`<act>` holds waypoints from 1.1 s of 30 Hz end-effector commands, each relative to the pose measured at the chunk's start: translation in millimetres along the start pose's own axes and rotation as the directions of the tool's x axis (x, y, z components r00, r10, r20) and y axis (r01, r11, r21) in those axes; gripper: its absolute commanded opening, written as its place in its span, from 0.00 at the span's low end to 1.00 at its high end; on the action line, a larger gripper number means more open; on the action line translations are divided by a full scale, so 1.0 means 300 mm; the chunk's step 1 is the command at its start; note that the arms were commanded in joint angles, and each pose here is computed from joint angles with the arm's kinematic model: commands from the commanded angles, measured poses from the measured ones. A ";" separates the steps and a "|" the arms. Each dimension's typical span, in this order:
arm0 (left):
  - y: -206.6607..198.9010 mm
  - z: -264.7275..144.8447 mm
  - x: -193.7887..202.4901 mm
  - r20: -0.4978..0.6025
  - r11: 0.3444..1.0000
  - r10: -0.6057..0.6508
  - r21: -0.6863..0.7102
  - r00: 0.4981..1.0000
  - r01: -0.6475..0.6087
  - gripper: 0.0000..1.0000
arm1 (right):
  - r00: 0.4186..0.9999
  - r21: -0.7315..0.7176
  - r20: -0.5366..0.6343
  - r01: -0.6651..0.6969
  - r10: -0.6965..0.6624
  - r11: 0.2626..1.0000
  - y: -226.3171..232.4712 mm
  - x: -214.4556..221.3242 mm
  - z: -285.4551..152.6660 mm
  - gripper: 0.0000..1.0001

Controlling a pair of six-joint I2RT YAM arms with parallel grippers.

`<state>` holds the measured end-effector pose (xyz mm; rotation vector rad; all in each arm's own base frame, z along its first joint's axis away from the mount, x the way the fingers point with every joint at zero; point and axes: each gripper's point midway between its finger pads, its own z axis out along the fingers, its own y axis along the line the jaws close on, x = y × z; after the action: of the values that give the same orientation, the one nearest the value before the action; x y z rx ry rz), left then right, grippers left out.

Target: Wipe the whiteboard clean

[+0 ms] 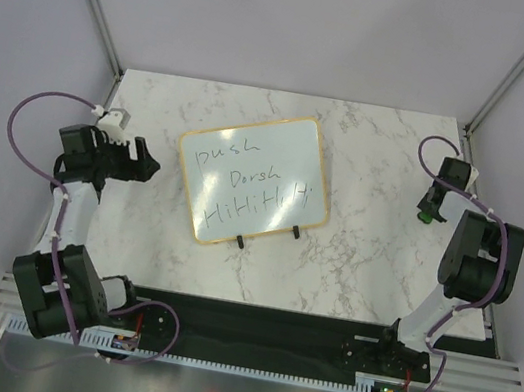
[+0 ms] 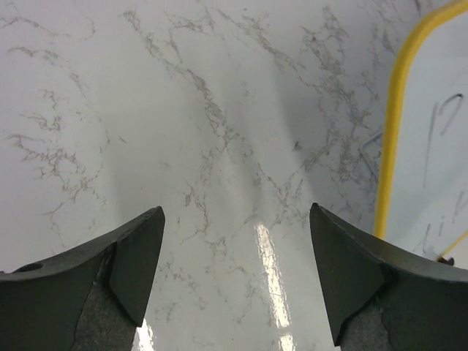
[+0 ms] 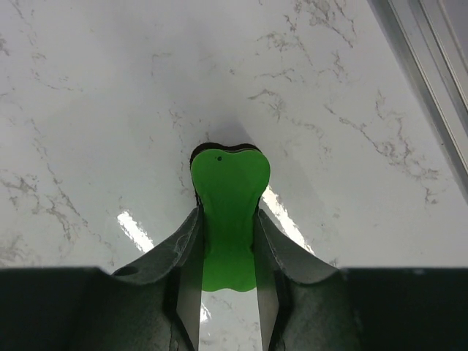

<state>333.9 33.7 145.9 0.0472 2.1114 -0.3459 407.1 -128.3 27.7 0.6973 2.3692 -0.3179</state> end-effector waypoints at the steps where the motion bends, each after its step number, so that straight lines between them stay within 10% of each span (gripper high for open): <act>1: -0.095 -0.068 -0.022 0.015 0.971 0.060 0.233 0.998 -0.062 0.86 | 0.991 -0.065 0.133 0.021 -0.012 0.998 0.027 -0.130 -0.123 0.00; 9: -0.221 -0.033 -0.013 -0.027 0.832 -0.040 0.552 0.999 0.048 0.76 | 0.909 -0.269 0.408 0.211 -0.087 0.940 0.293 -0.264 -0.497 0.00; 23: -0.303 0.070 -0.044 -0.021 0.787 0.010 0.617 1.000 0.005 0.74 | 0.762 -0.546 0.638 0.553 -0.116 0.629 0.904 -0.007 -1.064 0.00; 33: -0.313 0.144 -0.018 -0.042 0.789 0.029 0.615 0.999 0.003 0.62 | 0.670 -0.498 0.701 0.706 -0.245 0.504 1.270 0.197 -1.179 0.00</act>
<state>347.4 -61.7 146.6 0.4319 1.9811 -1.0443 385.6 328.7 227.6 -0.4849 1.8468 0.2723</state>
